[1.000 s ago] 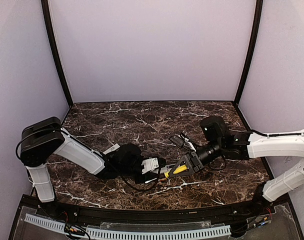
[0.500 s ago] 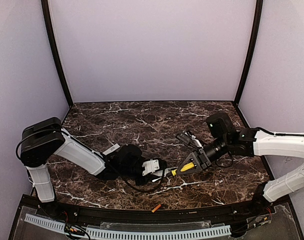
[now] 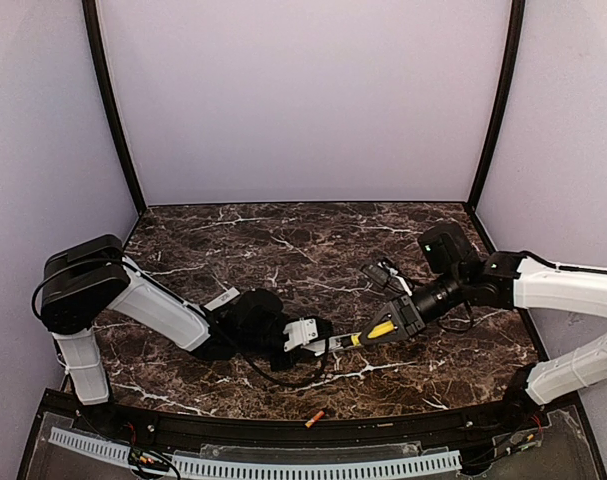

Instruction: Unload the batteries from the remote control

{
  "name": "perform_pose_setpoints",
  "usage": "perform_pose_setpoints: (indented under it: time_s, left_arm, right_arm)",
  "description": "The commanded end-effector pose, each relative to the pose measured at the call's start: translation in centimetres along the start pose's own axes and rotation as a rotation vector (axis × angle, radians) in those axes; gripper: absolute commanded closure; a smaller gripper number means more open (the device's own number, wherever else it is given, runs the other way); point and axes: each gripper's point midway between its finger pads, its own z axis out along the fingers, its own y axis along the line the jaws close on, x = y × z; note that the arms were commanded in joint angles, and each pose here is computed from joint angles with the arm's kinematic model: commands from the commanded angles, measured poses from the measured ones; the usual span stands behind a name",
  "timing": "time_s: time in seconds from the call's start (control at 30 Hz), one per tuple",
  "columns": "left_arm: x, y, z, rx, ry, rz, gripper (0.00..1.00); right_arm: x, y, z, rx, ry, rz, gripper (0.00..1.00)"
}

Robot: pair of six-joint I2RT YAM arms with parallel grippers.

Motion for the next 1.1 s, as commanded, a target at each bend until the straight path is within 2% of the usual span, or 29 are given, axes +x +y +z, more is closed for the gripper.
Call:
perform_pose_setpoints:
  time_s: [0.0,0.4,0.63,0.9,1.07]
  left_arm:
    - [1.6,-0.5,-0.5,0.008,0.046,-0.025,1.0]
    - [1.2,-0.1,-0.9,-0.015,0.027,-0.044,1.0]
    - [0.8,-0.1,-1.2,-0.008,0.027,-0.112,1.0]
    - [0.4,1.7,-2.0,-0.085,0.1,-0.275,0.97]
    - [1.3,2.6,-2.8,-0.157,0.162,-0.443,0.95]
  right_arm:
    - [-1.0,-0.4,-0.9,0.067,-0.043,-0.026,1.0]
    - [-2.6,-2.0,-3.1,0.234,-0.146,-0.057,1.0]
    - [-3.8,-3.1,-5.2,0.347,-0.24,-0.057,1.0]
    - [-4.4,-4.2,-6.2,0.431,-0.297,-0.049,1.0]
    - [-4.6,-5.1,-6.9,0.488,-0.335,-0.032,1.0]
